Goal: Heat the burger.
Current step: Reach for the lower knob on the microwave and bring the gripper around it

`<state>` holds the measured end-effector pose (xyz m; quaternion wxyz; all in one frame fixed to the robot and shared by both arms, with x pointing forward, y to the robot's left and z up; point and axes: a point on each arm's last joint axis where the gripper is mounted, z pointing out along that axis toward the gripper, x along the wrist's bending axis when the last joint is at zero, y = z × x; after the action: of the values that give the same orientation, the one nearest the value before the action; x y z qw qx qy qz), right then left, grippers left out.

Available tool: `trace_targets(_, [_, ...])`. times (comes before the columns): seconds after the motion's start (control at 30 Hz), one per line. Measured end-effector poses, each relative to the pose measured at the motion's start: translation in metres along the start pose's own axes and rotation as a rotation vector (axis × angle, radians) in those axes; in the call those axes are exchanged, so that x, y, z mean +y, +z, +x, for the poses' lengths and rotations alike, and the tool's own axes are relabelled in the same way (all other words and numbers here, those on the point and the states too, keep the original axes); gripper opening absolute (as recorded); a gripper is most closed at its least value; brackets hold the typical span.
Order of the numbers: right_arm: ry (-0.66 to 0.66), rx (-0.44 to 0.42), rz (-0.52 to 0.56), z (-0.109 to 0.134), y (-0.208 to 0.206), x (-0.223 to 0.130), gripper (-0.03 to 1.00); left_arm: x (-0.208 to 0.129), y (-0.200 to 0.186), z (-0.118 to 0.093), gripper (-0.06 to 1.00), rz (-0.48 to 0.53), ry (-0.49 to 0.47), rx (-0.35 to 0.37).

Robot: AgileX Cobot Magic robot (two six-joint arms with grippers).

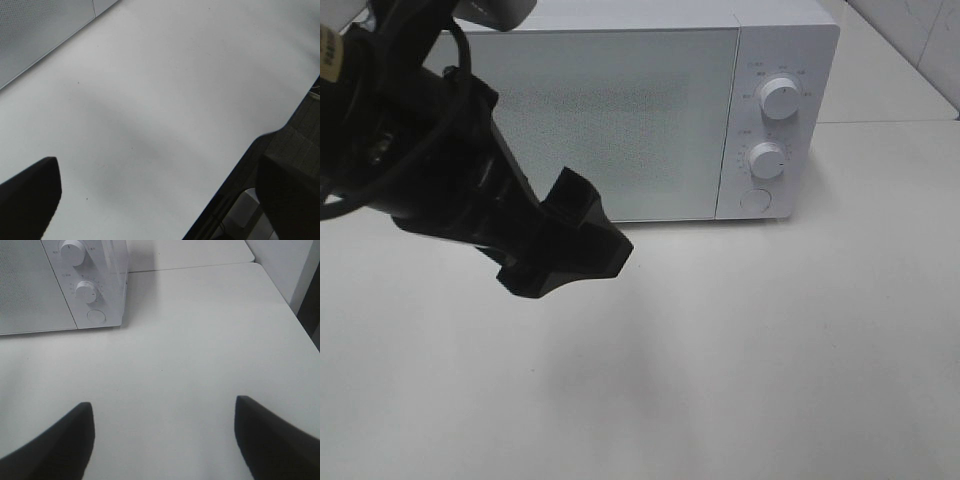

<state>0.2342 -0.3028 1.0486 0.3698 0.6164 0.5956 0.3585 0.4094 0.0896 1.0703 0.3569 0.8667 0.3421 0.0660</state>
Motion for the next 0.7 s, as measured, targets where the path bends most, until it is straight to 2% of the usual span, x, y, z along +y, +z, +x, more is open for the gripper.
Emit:
trace_targets(0.13, [0.0,0.0,0.0,0.0,0.0,0.0,0.76,-0.002,-0.007,0.01,0.99,0.015,-0.041,0.028])
trace_targets(0.2, [0.0,0.0,0.0,0.0,0.0,0.0,0.76,-0.005,-0.016,0.031,0.99,0.037,-0.1,0.083])
trace_targets(0.27, [0.0,0.0,0.0,0.0,0.0,0.0,0.76,-0.006,-0.018,0.036,0.99,0.045,-0.116,0.097])
trace_targets(0.3, [0.0,0.0,0.0,0.0,0.0,0.0,0.76,-0.009,-0.023,0.049,0.99,0.067,-0.156,0.128])
trace_targets(0.33, [0.0,0.0,0.0,0.0,0.0,0.0,0.76,-0.009,-0.023,0.049,0.99,0.067,-0.156,0.128])
trace_targets(0.4, [0.0,0.0,0.0,0.0,0.0,0.0,0.76,-0.015,-0.03,0.066,0.99,0.102,-0.217,0.169])
trace_targets(0.43, [0.0,0.0,0.0,0.0,0.0,0.0,0.76,-0.015,-0.03,0.066,0.99,0.102,-0.217,0.169])
trace_targets(0.5, [-0.001,0.0,0.0,0.0,0.0,0.0,0.76,-0.022,-0.037,0.08,0.99,0.143,-0.275,0.204])
trace_targets(0.6, [-0.001,0.0,0.0,0.0,0.0,0.0,0.76,-0.024,-0.039,0.085,0.99,0.159,-0.296,0.214])
trace_targets(0.67, [-0.001,0.0,0.0,0.0,0.0,0.0,0.76,-0.033,-0.052,0.101,0.99,0.194,-0.359,0.266])
trace_targets(0.7, [-0.001,0.0,0.0,0.0,0.0,0.0,0.76,-0.033,-0.052,0.101,0.99,0.194,-0.359,0.266])
